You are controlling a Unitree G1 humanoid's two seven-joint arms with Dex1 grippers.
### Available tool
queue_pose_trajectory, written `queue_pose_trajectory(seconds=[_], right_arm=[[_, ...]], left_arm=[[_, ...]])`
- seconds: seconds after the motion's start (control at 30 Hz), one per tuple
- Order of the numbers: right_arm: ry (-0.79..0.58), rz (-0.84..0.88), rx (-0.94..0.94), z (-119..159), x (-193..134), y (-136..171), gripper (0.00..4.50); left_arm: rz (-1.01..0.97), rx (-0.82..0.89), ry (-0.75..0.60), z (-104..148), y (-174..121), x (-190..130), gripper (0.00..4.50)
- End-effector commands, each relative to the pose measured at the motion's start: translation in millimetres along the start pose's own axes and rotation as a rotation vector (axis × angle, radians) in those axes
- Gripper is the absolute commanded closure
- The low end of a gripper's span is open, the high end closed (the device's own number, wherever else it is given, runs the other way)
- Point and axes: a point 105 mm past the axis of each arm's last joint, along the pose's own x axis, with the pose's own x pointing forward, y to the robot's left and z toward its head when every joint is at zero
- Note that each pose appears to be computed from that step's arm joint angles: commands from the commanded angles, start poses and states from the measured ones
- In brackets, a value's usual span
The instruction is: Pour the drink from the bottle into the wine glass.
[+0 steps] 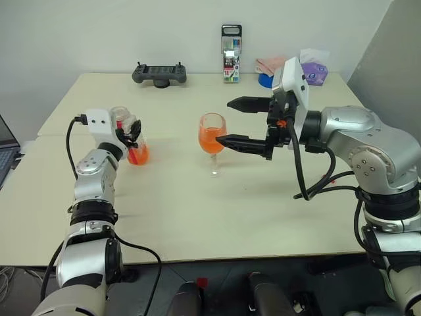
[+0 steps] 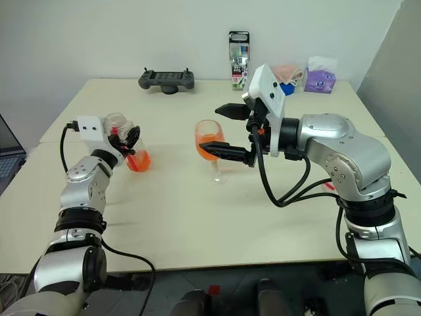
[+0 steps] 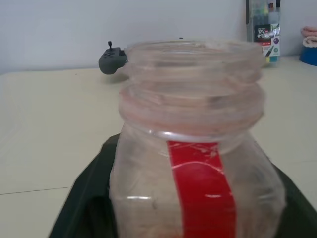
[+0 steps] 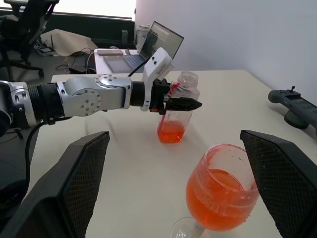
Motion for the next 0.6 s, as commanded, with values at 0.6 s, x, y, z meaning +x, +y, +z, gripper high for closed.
queue_pose_trajectory(seconds=[0.6], right_arm=[[0.041,-0.102,-0.024,-1,-42,-11,0.00]], left_arm=[[-0.107,0.030,-0.033,31,2,-59,0.03]])
